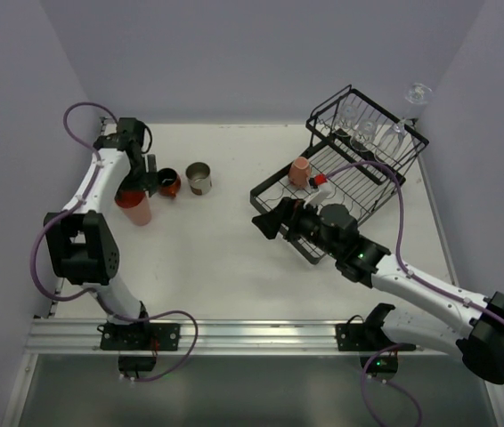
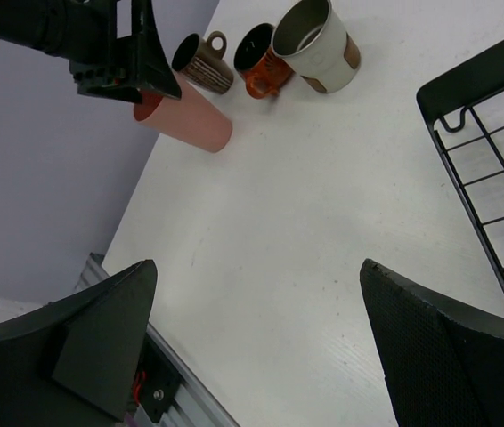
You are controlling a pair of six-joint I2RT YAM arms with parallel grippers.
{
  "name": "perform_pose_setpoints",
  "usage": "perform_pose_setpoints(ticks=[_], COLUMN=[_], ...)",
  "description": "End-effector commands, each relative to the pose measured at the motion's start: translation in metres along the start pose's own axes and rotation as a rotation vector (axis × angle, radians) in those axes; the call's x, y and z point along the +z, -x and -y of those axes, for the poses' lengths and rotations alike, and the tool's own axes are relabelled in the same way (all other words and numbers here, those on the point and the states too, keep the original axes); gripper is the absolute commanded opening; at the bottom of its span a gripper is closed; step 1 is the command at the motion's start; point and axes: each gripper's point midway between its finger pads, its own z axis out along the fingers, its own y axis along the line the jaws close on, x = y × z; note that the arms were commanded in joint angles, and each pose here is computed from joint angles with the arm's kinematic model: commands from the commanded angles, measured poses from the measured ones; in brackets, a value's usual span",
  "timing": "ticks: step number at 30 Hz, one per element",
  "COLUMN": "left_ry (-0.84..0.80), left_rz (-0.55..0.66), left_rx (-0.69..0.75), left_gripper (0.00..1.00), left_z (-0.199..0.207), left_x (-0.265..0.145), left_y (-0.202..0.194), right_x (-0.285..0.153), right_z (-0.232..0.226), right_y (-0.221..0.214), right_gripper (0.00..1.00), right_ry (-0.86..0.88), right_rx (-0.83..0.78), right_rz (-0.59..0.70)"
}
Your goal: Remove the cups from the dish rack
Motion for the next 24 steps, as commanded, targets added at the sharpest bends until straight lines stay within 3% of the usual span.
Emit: perform_pose_setpoints(ticks=[1, 3, 7, 16, 20, 21, 22, 24], left_ry=[0.016, 0.002, -0.062, -0.273, -0.411, -0.444, -0.526, -0.633], left_rz=[0.101, 0.139, 0.261, 0.666, 0.769, 0.751, 0.791, 0.855], left_rx=[-0.037, -0.051, -0.090, -0.188, -0.143, -0.121, -0.077, -0.019], left_gripper=[0.88, 1.00, 1.00, 1.00, 1.00, 1.00, 1.00, 1.00], left_z=[-0.013, -0.013, -0.009, -0.009, 0.015, 0.027, 0.044, 0.070], left_x=[-0.030, -0.039, -0.065, -0.184, -0.221, -0.212, -0.232, -0.249], left_y=[0.022, 0.028, 0.049, 0.100, 0.095, 0.084, 0.070, 0.057], right_x=[0.000, -0.001, -0.006, -0.006, 0.005, 0.008, 0.012, 0.025], right_z=[-0.006, -0.002, 0.006, 0.046, 0.078, 0.086, 0.090, 0.098], right_y=[0.021, 0.025, 0.033, 0.050, 0.050, 0.059, 0.060, 0.063], right_gripper=[0.99, 0.99, 0.99, 0.97, 0.82, 0.70, 0.62, 0.58], right_ry=[-0.018, -0.040, -0.088, -0.298, -0.416, -0.426, -0.432, -0.412], right_rx=[-0.037, -0.044, -0.082, -0.278, -0.448, -0.511, -0.541, -0.620], right_rz=[0.059, 0.076, 0.104, 0.157, 0.102, 0.109, 0.099, 0.087])
